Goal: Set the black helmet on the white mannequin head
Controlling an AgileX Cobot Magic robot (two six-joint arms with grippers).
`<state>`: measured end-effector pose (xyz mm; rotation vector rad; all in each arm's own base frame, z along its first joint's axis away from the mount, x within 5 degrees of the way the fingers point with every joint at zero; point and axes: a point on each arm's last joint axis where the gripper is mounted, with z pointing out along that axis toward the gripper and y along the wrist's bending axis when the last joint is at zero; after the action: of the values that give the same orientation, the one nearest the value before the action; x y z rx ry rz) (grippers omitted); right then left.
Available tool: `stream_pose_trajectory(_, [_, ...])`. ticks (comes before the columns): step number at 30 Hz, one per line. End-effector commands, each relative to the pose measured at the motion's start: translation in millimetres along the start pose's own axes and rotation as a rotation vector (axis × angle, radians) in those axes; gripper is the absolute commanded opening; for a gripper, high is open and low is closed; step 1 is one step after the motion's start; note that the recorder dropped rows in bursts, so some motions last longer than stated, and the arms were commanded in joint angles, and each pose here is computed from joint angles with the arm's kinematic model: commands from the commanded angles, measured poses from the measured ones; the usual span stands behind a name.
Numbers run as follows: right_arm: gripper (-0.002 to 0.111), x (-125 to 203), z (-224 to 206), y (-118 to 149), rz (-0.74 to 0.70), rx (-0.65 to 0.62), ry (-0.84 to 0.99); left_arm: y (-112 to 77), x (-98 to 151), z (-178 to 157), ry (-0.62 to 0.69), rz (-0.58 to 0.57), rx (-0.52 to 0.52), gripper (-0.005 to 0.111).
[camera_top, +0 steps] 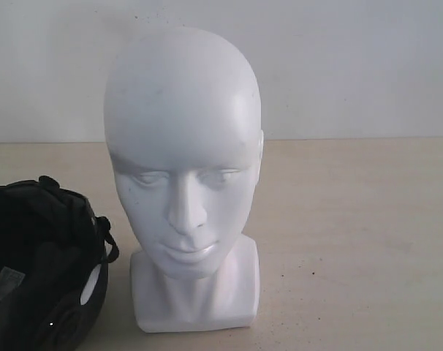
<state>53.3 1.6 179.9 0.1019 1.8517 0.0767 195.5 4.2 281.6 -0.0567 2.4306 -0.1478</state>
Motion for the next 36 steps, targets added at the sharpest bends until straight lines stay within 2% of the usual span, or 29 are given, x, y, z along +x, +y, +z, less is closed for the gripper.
stream_pose_trajectory(1, [0.0, -1, 0, 0, -0.008, 0.004, -0.012, -19.3, 0, -23, -0.019, 0.122, 0.154, 0.055])
stream_pose_trajectory(2, [0.0, -1, 0, 0, -0.008, 0.004, -0.012, -26.7, 3, -27, 0.0, 0.175, 0.211, 0.055])
stream_pose_trajectory(6, [0.0, -1, 0, 0, -0.008, 0.004, -0.012, -43.9, 13, -29, 0.072, 0.32, 0.316, 0.055])
stream_pose_trajectory(13, [0.0, -1, 0, 0, -0.008, 0.004, -0.012, -60.3, 23, -32, 0.14, 0.407, 0.402, 0.055])
stream_pose_trajectory(16, [0.0, -1, 0, 0, -0.006, 0.004, -0.012, -63.5, 27, -34, 0.178, 0.417, 0.433, 0.056])
stream_pose_trajectory(23, [0.0, -1, 0, 0, -0.009, 0.004, -0.012, -65.7, 29, -34, 0.194, 0.397, 0.444, 0.068])
stream_pose_trajectory(30, [0.0, -1, 0, 0, -0.009, 0.004, -0.012, -63.8, 28, -31, 0.208, 0.406, 0.422, 0.069])
stream_pose_trajectory(36, [0.0, -1, 0, 0, -0.009, 0.004, -0.012, -64.1, 27, -14, 0.276, 0.388, 0.423, 0.069])
